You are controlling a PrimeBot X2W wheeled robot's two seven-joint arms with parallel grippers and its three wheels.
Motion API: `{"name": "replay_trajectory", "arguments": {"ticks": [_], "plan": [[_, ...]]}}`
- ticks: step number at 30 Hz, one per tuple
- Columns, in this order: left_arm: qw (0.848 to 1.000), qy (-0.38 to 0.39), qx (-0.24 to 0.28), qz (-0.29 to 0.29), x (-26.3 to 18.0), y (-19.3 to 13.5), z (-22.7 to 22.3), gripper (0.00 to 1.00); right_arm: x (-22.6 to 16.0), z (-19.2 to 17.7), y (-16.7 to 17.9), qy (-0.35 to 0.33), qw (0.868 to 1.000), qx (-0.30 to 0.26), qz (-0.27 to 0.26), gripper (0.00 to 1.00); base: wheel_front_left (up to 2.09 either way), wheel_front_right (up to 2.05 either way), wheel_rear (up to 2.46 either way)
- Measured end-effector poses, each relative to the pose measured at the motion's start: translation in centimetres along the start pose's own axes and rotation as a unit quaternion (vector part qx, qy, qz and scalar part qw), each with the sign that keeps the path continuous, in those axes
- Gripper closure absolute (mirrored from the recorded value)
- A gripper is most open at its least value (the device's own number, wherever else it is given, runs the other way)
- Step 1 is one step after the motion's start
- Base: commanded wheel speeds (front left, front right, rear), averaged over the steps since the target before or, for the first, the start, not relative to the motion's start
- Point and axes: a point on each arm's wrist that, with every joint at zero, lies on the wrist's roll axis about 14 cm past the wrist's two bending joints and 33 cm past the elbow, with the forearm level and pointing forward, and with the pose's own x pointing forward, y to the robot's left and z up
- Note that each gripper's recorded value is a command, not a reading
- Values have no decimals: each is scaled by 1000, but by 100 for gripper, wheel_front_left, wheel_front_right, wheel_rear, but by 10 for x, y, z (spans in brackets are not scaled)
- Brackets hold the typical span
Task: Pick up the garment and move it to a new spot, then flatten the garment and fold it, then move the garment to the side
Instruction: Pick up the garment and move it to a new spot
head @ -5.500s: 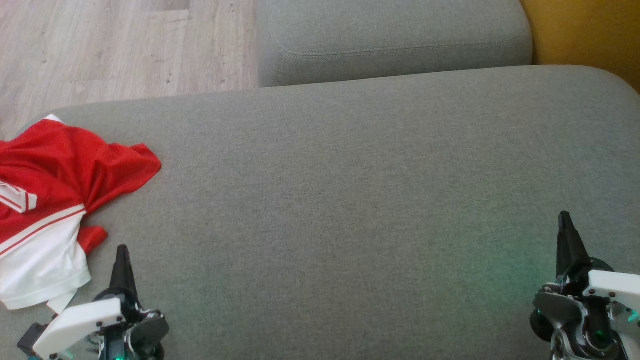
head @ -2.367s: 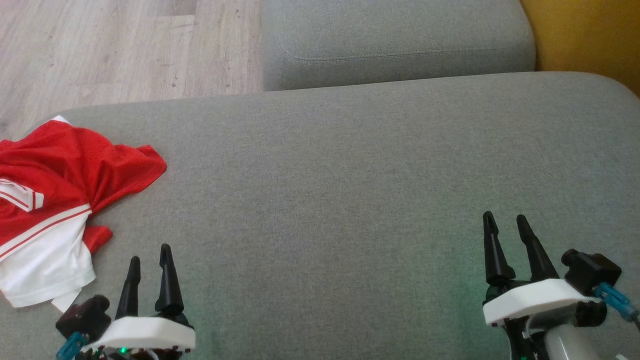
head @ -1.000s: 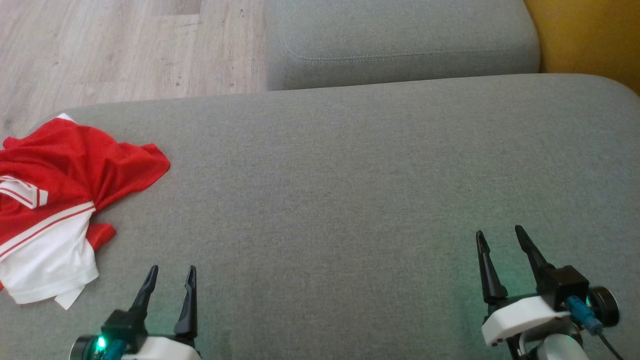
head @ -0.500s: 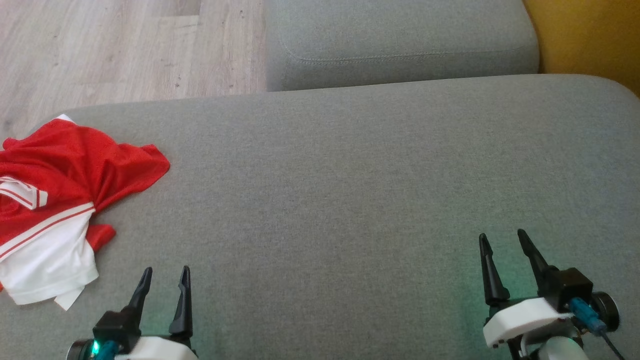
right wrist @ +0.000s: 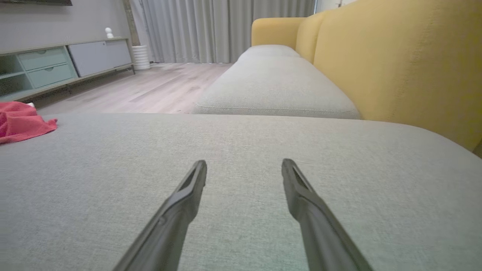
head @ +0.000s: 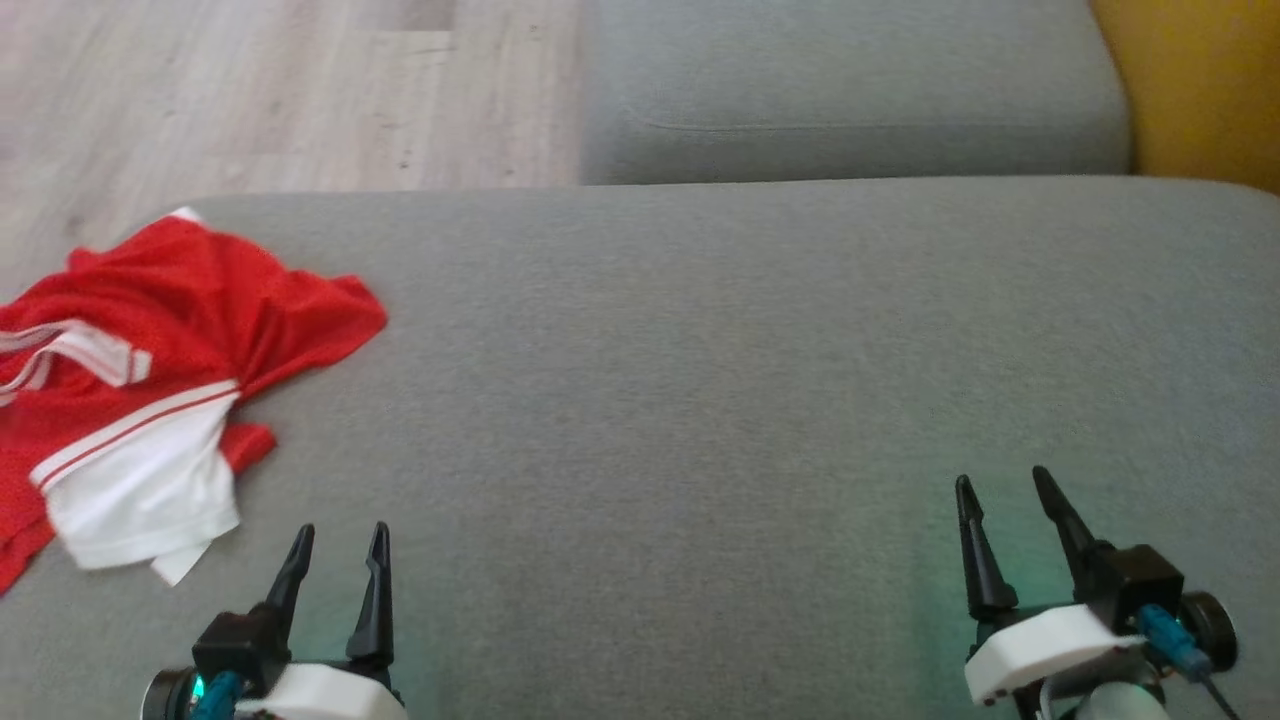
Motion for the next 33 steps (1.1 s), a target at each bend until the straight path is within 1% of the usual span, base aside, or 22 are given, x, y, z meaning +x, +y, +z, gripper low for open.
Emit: {"name": "replay_trajectory", "arguments": {"ticks": [3, 7, 10, 15, 17, 21, 24, 26, 30, 32, 33], "plan": [[1000, -5, -4, 21, -10, 13, 1, 0, 6, 0, 18, 1, 1000, -4, 30, 0, 0, 0, 0], [998, -13, -15, 65, -29, 38, 2, 0, 18, 4, 51, -2, 997, -8, 82, 0, 0, 0, 0], [994, -14, -25, 101, -48, 57, -2, 0, 24, 6, 82, -3, 992, -11, 128, 0, 0, 0, 0], [988, -3, -38, 149, -81, 78, -18, 0, 31, 10, 126, -6, 981, -12, 195, 0, 0, 0, 0], [986, -3, -43, 164, -88, 85, -20, 0, 33, 12, 138, -8, 977, -12, 212, 0, 0, 0, 0], [983, -5, -51, 175, -90, 92, -18, 0, 35, 10, 147, -6, 974, -11, 226, 0, 0, 0, 0], [980, -32, -68, 183, -78, 100, 0, 0, 38, 8, 154, -4, 971, -5, 238, 0, 0, 0, 0], [979, -56, -70, 181, -60, 108, 22, 0, 48, 14, 156, -14, 970, 2, 241, 0, 0, 0, 0], [984, -79, -41, 157, -6, 126, 78, 0, 77, 29, 147, -44, 970, -1, 240, 0, 0, 0, 0], [987, -72, -20, 145, 21, 134, 100, 0, 90, 32, 140, -54, 970, -6, 237, 0, 0, 0, 0], [987, -66, -17, 143, 35, 139, 107, 0, 95, 32, 135, -57, 970, -7, 236, 0, 0, 0, 0]]}}
